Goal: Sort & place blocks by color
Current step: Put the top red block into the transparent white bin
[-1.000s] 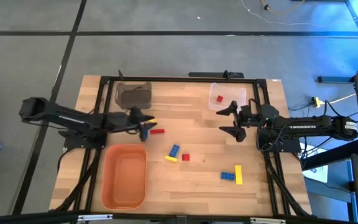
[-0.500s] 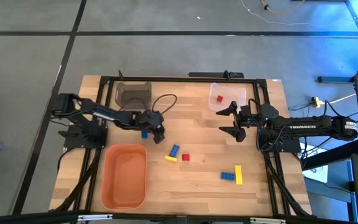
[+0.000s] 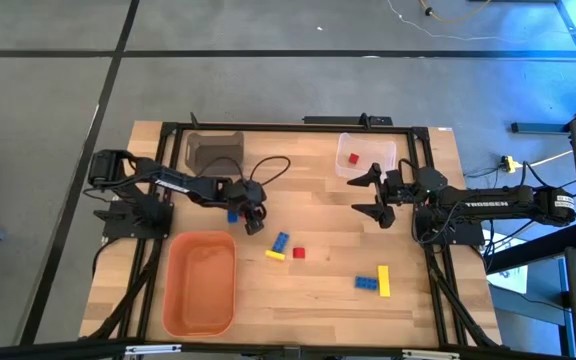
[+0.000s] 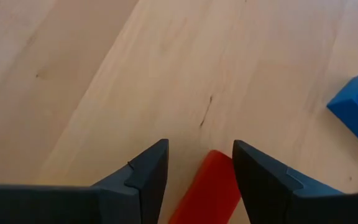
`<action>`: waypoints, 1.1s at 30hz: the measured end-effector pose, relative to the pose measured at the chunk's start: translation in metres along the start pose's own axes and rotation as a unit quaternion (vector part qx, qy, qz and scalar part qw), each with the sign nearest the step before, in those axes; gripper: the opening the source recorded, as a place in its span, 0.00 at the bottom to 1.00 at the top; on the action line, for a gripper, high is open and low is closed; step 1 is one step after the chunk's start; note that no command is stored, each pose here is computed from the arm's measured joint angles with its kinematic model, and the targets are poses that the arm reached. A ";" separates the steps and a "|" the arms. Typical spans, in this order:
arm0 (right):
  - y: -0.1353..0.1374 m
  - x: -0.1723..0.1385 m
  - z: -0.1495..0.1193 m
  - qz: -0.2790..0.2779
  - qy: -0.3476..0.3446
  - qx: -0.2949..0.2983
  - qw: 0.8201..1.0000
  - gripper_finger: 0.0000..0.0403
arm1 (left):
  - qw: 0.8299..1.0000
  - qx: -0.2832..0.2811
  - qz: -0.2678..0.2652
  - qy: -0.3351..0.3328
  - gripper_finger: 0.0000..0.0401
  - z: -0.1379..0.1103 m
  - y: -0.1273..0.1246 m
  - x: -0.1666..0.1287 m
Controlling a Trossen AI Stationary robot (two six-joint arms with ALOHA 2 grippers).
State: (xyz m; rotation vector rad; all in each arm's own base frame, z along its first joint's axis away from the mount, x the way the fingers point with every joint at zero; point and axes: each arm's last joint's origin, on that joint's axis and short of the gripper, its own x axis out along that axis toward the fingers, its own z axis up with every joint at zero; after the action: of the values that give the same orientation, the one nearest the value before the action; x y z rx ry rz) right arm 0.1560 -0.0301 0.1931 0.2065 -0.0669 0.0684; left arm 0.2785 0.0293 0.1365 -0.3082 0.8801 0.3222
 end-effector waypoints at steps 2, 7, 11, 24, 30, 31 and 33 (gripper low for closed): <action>0.000 0.000 0.000 0.000 0.000 0.000 1.000 0.92 | 1.000 0.001 -0.005 0.008 0.43 -0.001 0.000 0.000; 0.000 0.000 0.000 0.000 0.000 0.000 1.000 0.92 | 0.999 0.014 -0.020 0.044 0.43 -0.007 0.000 -0.001; 0.000 0.000 0.000 0.000 0.000 0.000 1.000 0.92 | 0.998 0.025 -0.028 0.047 0.43 -0.005 -0.001 -0.001; -0.001 0.000 -0.003 -0.004 0.014 0.004 1.000 0.92 | 0.985 0.119 0.010 0.124 0.42 -0.001 -0.026 -0.017; -0.003 0.000 -0.003 -0.038 0.010 0.005 0.999 0.92 | 0.977 0.171 0.046 0.119 0.42 -0.007 -0.035 -0.020; -0.003 0.000 -0.003 -0.040 0.009 0.005 0.999 0.92 | 0.977 0.175 0.050 0.116 0.42 -0.007 -0.036 -0.020; -0.003 0.000 -0.003 -0.041 0.009 0.005 0.999 0.92 | 0.976 0.178 0.061 0.112 0.42 -0.007 -0.036 -0.020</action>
State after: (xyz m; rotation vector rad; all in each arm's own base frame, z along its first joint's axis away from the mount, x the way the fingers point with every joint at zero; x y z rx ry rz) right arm 0.1562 -0.0323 0.1896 0.2178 -0.0400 -0.0112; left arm 0.2760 -0.0089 0.1529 0.0449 1.1615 0.2403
